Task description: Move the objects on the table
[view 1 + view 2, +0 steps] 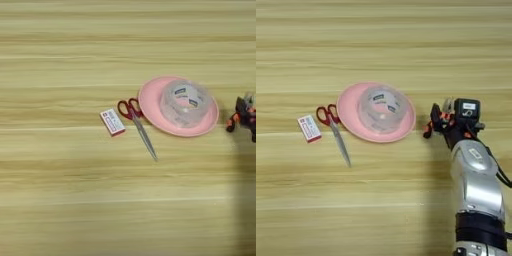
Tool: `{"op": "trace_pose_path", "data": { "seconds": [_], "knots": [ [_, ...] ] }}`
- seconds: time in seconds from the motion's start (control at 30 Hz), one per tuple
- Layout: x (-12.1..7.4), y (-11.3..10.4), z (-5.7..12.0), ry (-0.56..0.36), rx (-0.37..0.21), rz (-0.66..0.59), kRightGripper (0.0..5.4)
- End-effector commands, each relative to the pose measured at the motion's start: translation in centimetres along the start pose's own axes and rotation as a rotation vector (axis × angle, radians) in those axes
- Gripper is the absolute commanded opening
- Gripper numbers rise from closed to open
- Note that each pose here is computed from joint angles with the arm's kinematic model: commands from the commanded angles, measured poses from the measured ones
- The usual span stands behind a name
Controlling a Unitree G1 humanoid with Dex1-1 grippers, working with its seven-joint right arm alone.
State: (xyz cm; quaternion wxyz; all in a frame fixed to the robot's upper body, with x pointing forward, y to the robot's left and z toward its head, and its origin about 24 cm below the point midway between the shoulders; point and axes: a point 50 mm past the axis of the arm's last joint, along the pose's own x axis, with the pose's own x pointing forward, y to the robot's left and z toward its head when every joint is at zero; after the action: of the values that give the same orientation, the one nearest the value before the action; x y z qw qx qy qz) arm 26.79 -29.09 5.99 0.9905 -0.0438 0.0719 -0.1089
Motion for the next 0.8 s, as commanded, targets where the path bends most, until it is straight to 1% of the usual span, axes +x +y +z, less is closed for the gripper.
{"op": "trace_pose_path", "data": {
  "seconds": [0.03, 0.1, 0.17, 0.43, 0.8],
  "knots": [
    [0.7, 0.6, 3.4, -0.125, -0.023, 0.031, 4.01],
    [0.7, 0.9, 3.3, -0.122, -0.023, 0.04, 4.33],
    [0.7, 1.1, 3.3, -0.123, -0.02, 0.049, 4.48],
    [0.8, 1.7, 3.8, -0.144, -0.018, 0.075, 5.38],
    [0.7, 1.8, 5.2, -0.191, -0.04, 0.085, 5.38]
  ]
}}
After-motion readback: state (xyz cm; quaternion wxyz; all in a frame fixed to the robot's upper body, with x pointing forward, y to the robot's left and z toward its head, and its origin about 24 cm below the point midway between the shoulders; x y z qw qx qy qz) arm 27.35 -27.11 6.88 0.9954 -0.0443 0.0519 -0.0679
